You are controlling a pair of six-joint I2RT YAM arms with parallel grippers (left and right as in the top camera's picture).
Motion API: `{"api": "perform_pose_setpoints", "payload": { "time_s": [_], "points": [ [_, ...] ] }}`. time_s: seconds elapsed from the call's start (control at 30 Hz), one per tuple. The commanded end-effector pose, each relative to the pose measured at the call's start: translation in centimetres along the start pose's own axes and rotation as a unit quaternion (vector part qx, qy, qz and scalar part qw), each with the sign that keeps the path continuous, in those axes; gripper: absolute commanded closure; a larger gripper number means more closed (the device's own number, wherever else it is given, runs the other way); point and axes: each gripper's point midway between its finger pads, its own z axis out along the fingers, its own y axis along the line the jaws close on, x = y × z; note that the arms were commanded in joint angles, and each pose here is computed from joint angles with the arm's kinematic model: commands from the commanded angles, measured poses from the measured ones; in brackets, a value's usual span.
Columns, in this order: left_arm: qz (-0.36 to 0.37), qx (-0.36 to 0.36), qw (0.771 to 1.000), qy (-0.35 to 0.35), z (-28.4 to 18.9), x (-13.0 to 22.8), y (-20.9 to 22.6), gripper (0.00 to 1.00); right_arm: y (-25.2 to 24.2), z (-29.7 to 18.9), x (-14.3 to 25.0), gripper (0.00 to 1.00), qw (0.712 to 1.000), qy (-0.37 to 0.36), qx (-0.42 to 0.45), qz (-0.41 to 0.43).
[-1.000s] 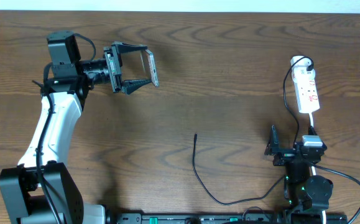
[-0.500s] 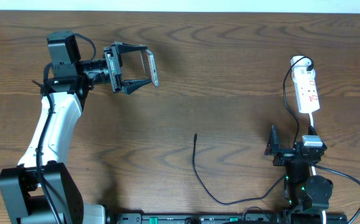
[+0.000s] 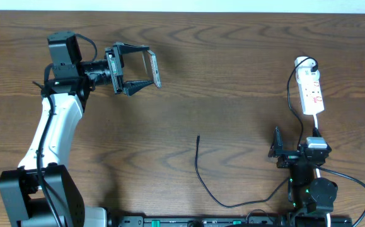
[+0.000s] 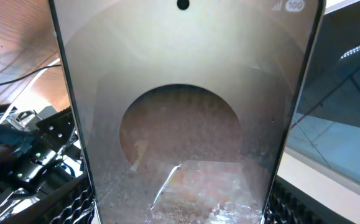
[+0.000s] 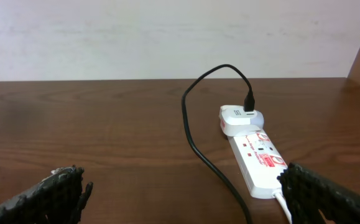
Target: Plug charger to phone and switch on socket
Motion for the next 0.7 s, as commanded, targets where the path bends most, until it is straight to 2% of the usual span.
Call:
{"api": "perform_pose_setpoints", "payload": {
  "time_s": [0.0, 0.67],
  "points": [
    [0.021, 0.001, 1.000, 0.013, -0.27, 1.35, -0.50, 0.93, 0.17, 0.02, 0.21, 0.01, 1.000, 0.004, -0.003, -0.008],
    [0.037, 0.001, 0.999, 0.013, -0.27, 1.34, -0.50, 0.93, 0.17, 0.02, 0.20, 0.01, 1.000, 0.004, -0.003, -0.008]
  ]
}}
